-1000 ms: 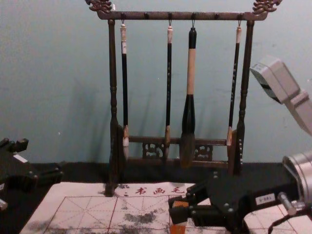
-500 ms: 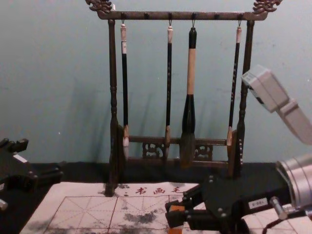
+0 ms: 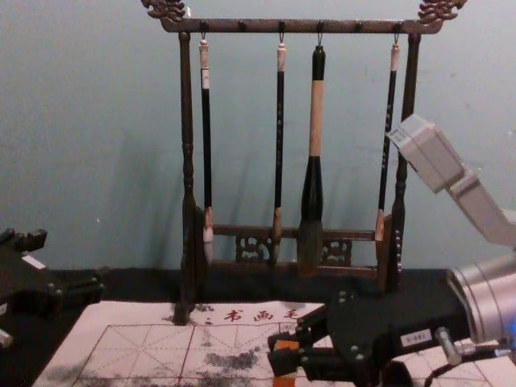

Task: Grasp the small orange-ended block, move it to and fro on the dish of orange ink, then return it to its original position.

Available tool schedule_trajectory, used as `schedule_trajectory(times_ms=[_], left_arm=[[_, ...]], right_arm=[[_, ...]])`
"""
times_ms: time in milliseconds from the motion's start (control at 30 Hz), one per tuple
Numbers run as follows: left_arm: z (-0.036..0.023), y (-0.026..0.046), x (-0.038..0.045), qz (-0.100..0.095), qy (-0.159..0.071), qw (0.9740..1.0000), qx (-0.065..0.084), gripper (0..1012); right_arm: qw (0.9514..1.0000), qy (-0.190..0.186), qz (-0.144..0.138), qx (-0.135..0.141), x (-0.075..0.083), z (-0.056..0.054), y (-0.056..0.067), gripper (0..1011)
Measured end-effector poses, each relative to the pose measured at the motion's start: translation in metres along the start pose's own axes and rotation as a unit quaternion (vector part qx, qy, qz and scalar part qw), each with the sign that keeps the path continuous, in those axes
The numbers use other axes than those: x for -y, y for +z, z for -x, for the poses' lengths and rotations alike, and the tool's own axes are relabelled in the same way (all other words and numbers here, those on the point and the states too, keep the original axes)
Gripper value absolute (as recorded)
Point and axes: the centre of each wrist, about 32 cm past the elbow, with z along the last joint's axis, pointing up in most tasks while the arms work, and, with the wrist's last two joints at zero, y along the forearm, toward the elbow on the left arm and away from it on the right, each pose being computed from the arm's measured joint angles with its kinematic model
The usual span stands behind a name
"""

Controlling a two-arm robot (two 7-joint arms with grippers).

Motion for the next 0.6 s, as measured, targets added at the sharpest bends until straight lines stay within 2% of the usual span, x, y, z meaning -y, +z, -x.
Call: schedule_trajectory(times_ms=[600], left_arm=[[0.0000, 0.0000, 0.0000, 0.000, 0.000, 1.0000, 0.000, 1001]], right_arm=[[1.0000, -0.001, 0.003, 0.008, -0.0008, 0.0026, -0.0024, 147]])
